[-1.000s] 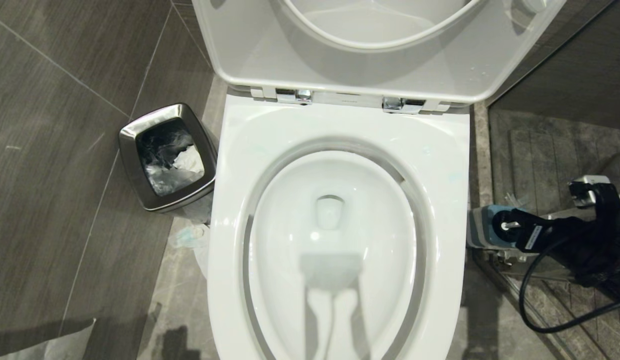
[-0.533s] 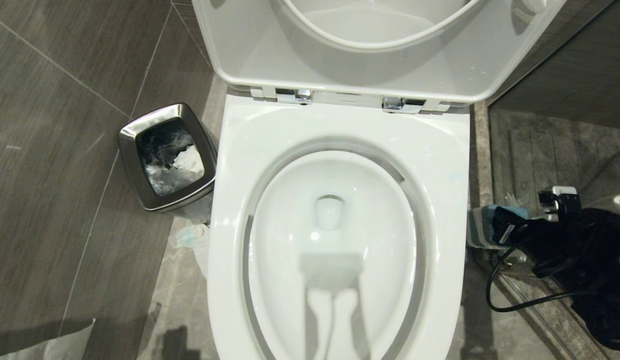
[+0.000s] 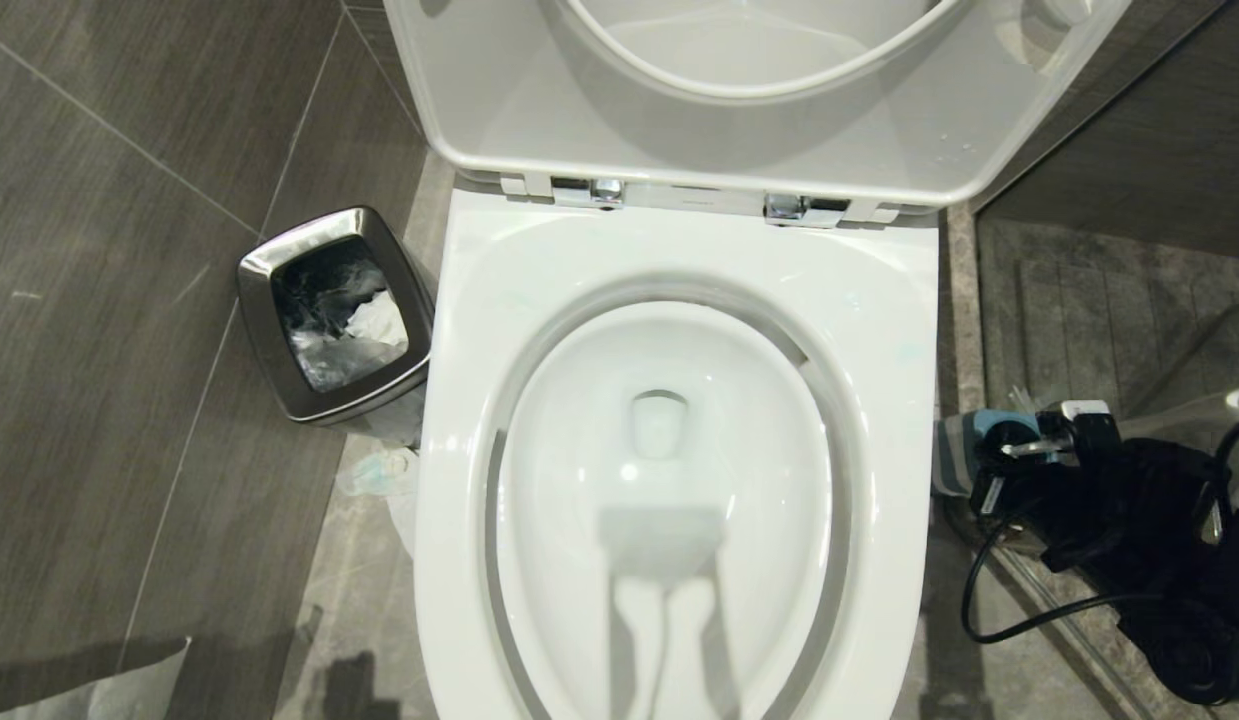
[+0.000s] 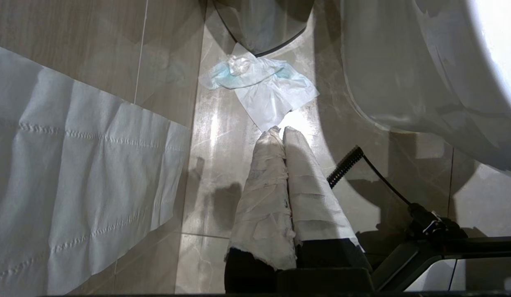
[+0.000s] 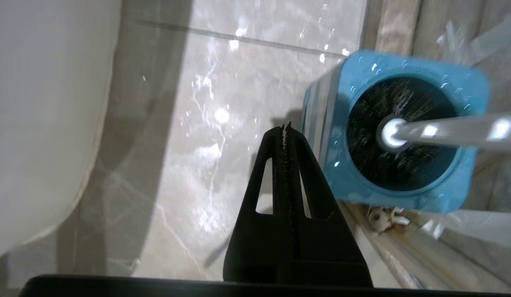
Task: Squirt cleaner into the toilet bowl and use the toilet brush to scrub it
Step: Pour in the cleaning agent
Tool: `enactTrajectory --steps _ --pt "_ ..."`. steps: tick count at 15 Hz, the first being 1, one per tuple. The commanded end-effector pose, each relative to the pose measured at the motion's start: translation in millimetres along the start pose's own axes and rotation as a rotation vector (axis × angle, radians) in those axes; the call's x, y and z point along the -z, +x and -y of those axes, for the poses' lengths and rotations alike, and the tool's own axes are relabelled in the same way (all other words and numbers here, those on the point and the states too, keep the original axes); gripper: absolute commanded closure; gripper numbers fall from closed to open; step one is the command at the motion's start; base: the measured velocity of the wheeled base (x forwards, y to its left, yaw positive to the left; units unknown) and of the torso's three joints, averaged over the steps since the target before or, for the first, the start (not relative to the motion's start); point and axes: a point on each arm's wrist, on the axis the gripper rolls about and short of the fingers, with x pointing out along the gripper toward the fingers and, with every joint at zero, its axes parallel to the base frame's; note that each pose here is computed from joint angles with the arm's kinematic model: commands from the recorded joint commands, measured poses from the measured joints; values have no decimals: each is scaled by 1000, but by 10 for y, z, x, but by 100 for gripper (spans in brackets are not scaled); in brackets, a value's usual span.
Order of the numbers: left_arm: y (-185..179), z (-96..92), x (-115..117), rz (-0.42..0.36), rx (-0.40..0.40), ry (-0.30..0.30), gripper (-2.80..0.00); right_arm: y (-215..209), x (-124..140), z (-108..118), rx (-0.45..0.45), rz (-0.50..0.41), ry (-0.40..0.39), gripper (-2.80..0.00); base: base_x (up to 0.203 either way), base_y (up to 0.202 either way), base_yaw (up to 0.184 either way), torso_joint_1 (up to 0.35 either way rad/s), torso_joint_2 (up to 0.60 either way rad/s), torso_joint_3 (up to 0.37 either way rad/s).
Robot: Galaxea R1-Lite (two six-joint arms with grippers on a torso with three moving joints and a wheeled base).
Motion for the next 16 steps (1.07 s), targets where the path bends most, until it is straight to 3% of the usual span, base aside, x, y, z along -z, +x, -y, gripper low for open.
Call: enactTrajectory --steps 1,6,16 --pt "2 0 4 -3 0 0 0 68 40 1 -2 0 -2 0 0 0 0 0 0 0" --pt "2 0 5 -4 0 1 0 106 88 -3 -5 -12 -4 0 0 0 0 0 0 0" --pt "2 0 4 -3 0 0 0 275 9 0 -8 48 -5 0 0 0 0 0 0 0"
